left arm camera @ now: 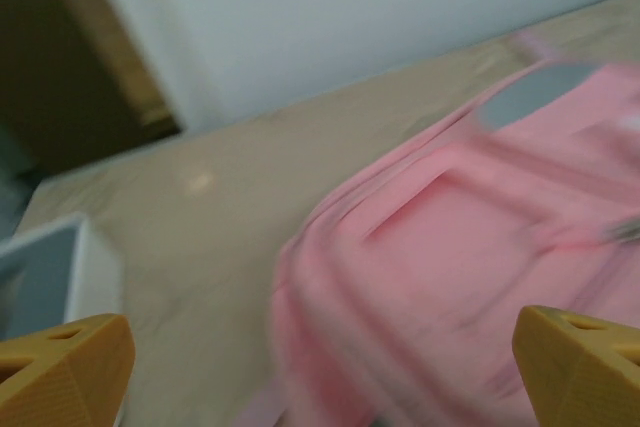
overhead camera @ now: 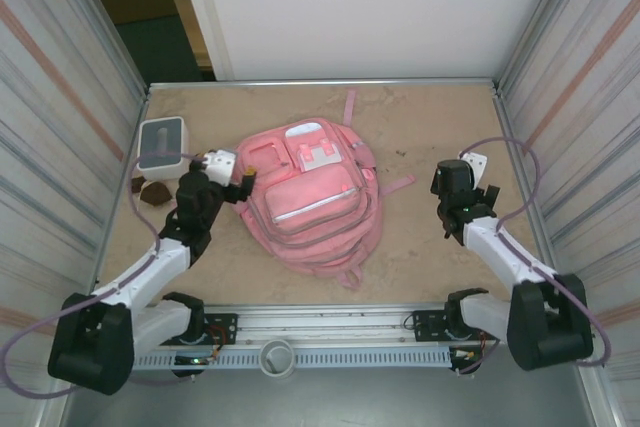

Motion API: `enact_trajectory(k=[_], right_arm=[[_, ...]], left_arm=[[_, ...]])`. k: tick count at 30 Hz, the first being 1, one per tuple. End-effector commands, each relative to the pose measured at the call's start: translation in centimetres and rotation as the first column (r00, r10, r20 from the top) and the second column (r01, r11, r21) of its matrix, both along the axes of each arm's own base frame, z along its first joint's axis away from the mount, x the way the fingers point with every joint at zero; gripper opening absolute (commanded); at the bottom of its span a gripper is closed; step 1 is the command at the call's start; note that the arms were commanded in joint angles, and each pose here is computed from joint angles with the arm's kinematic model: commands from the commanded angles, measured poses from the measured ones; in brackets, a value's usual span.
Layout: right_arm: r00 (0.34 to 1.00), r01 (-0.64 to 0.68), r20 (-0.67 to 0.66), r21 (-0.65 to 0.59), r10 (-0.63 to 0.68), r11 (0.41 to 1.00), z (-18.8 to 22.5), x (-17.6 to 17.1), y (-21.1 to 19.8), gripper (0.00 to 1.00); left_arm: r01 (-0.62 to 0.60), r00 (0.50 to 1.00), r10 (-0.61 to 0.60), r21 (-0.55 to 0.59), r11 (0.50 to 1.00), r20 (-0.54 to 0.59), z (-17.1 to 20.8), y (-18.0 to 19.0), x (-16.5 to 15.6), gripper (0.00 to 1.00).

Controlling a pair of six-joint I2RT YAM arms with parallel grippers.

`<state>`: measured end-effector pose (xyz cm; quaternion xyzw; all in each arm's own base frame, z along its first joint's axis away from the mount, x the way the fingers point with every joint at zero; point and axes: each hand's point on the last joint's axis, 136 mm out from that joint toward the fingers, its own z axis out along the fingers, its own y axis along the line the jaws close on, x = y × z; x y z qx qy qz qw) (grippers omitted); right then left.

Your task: Pack books, pencil case, and school supplies into a backpack

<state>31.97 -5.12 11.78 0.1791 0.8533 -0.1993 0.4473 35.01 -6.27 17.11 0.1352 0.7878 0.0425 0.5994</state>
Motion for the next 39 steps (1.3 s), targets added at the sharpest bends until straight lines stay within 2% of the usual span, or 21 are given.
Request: enact_trajectory(k=[1,6,8,11,14,16,17,19,20,25,31,34,39], right_arm=[[0.994,-0.025,0.104,-0.050,0.030,0.998,0.1,2.2,-0.6,0.99],[0.978,-0.113,0.174,-0.003,0.112,0.994,-0.6,3.3,-0.1,0.99],[0.959,-0.145,0.249,0.015,0.137,0.989,-0.1,3.6,-0.1,0.99],[0.948,-0.176,0.277,0.041,0.158,0.984,-0.1,4.0,-0.1,0.99],[0.939,-0.203,0.295,0.053,0.179,0.978,0.0,4.4,0.1,0.99],[0.932,-0.220,0.315,0.090,0.182,0.971,-0.6,4.8,0.1,0.99],[0.927,-0.225,0.327,0.101,0.181,0.969,-1.0,5.0,0.0,0.99],[0.925,-0.239,0.327,0.105,0.193,0.965,-1.6,5.8,0.0,0.99],[0.940,-0.241,0.278,0.127,0.199,0.962,-2.2,5.9,0.2,0.99],[0.951,-0.263,0.200,0.125,0.235,0.957,-2.7,7.7,0.9,0.99],[0.928,-0.333,0.218,0.126,0.302,0.934,-2.9,7.6,2.1,0.99],[0.906,-0.362,0.276,0.108,0.322,0.926,-3.3,7.4,2.2,0.99],[0.914,-0.360,0.249,0.132,0.321,0.924,-3.5,7.2,2.2,0.99]], left_arm=[[-0.169,0.985,0.170,-0.044,0.985,0.010,-1.5,4.0,0.8,0.97],[-0.207,0.978,0.205,-0.043,0.977,-0.031,-4.2,5.4,2.1,0.99],[-0.194,0.981,0.191,-0.095,0.976,-0.036,-4.8,5.5,2.6,0.99],[-0.184,0.982,0.178,-0.141,0.973,-0.056,-6.3,5.8,3.3,0.99],[-0.142,0.990,0.138,-0.124,0.982,-0.035,-7.2,5.1,4.1,0.99],[-0.136,0.986,0.122,-0.124,0.983,-0.114,-7.8,4.8,4.1,0.99],[-0.130,0.988,0.118,-0.119,0.984,-0.104,-7.9,4.8,4.4,0.99],[-0.141,0.986,0.127,-0.126,0.982,-0.110,-7.8,5.0,4.5,0.99],[-0.141,0.984,0.125,-0.129,0.982,-0.126,-8.0,5.0,4.3,0.99],[-0.156,0.983,0.142,-0.127,0.979,-0.117,-7.9,5.3,4.4,0.99],[-0.157,0.983,0.142,-0.127,0.979,-0.118,-7.9,5.3,4.4,0.99],[-0.156,0.983,0.142,-0.127,0.980,-0.118,-7.9,5.3,4.4,0.99],[-0.158,0.982,0.143,-0.128,0.979,-0.120,-7.9,5.3,4.4,0.99]])
